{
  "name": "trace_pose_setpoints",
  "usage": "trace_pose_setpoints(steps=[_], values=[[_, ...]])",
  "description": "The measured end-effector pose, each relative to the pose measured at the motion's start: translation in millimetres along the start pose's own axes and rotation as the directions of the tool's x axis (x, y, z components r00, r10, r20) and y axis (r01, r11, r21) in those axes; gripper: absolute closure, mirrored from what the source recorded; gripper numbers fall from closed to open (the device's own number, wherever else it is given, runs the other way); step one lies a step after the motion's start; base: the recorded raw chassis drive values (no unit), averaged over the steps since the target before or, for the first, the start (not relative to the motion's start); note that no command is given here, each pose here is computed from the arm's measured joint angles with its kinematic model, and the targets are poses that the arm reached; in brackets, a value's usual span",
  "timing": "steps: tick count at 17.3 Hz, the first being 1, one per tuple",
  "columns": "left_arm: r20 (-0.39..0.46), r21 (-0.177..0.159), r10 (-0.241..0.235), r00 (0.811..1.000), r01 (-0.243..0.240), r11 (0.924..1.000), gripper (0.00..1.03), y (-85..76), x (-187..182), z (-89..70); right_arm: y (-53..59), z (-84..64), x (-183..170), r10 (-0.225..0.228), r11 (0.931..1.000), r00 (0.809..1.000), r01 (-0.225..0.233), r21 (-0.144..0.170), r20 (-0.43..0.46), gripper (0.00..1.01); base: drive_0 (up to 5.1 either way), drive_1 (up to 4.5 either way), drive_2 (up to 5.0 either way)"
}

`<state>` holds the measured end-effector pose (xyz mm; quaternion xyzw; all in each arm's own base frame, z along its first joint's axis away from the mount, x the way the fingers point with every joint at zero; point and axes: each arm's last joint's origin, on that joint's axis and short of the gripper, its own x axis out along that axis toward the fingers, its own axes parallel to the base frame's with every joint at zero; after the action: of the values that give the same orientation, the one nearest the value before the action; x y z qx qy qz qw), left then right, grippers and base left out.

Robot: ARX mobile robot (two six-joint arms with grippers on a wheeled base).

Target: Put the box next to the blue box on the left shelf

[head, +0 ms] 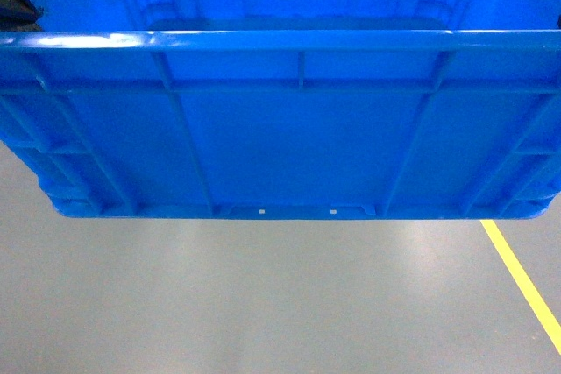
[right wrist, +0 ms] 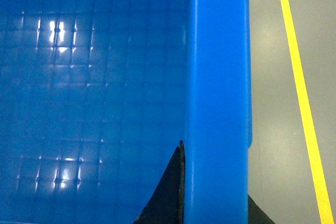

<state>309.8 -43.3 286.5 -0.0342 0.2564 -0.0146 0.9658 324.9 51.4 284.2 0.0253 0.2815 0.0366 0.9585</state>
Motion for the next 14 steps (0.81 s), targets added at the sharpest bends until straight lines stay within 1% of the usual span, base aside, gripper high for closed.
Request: trace_pose_setpoints(steps=[14], values=[[-0.003, 0.001, 0.001, 1.0, -0.001, 1.0, 0.96, 0.0, 0.0, -0.3, 0.2, -0.2, 0.1, 0.0, 1.0, 1.0, 0.0, 0.0, -0.001, 0.95, 0.0, 4.24, -4.3]])
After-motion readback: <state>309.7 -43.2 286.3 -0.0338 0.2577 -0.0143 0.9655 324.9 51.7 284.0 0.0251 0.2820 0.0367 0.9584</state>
